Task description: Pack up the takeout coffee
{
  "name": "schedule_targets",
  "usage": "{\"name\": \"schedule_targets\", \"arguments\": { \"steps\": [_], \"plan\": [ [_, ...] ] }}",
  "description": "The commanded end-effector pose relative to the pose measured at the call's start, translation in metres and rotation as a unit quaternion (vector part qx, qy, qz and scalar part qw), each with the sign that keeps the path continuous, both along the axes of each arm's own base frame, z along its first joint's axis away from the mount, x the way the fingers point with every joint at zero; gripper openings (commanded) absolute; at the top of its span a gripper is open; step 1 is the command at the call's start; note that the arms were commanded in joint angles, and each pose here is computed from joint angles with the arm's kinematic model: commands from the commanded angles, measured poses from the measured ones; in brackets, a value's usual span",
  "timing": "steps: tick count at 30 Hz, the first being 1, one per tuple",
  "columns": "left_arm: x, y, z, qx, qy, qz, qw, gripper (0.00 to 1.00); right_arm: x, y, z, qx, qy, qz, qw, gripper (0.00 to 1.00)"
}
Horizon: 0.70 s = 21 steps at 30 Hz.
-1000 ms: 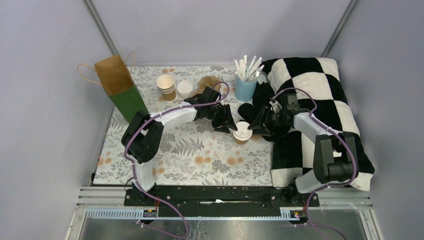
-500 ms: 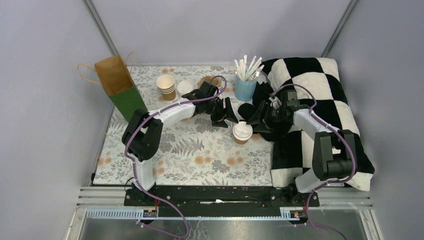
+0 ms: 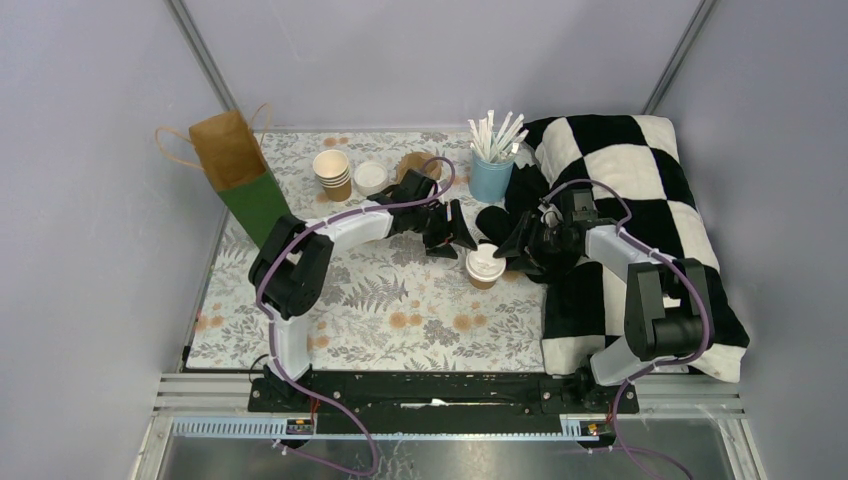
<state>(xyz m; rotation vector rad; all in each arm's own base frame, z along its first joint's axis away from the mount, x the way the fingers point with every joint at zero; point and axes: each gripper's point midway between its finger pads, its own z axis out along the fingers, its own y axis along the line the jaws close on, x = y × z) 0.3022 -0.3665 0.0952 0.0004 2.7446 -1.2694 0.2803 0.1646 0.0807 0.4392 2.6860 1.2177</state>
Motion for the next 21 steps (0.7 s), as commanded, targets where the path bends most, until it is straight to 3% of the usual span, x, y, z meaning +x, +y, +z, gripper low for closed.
{"name": "schedule_targets", "arguments": {
  "steps": [1, 9, 17, 21],
  "plan": [
    [-0.011, 0.017, -0.020, 0.044, 0.005, 0.002, 0.999, 0.64, -0.014, -0.010, -0.019, -0.039, 0.035, -0.019, 0.998, 0.62],
    [-0.005, 0.011, -0.005, 0.035, -0.011, -0.006, 0.999, 0.66, 0.009, 0.000, 0.035, -0.006, -0.025, -0.001, 1.000, 0.68],
    [-0.010, 0.016, -0.020, 0.044, -0.002, -0.003, 0.999, 0.66, -0.010, 0.002, -0.016, 0.006, 0.033, -0.019, 0.999, 0.64],
    [-0.011, 0.017, -0.020, 0.045, -0.002, -0.004, 0.999, 0.66, -0.008, 0.000, -0.009, -0.003, 0.023, -0.018, 1.000, 0.63]
  ]
}}
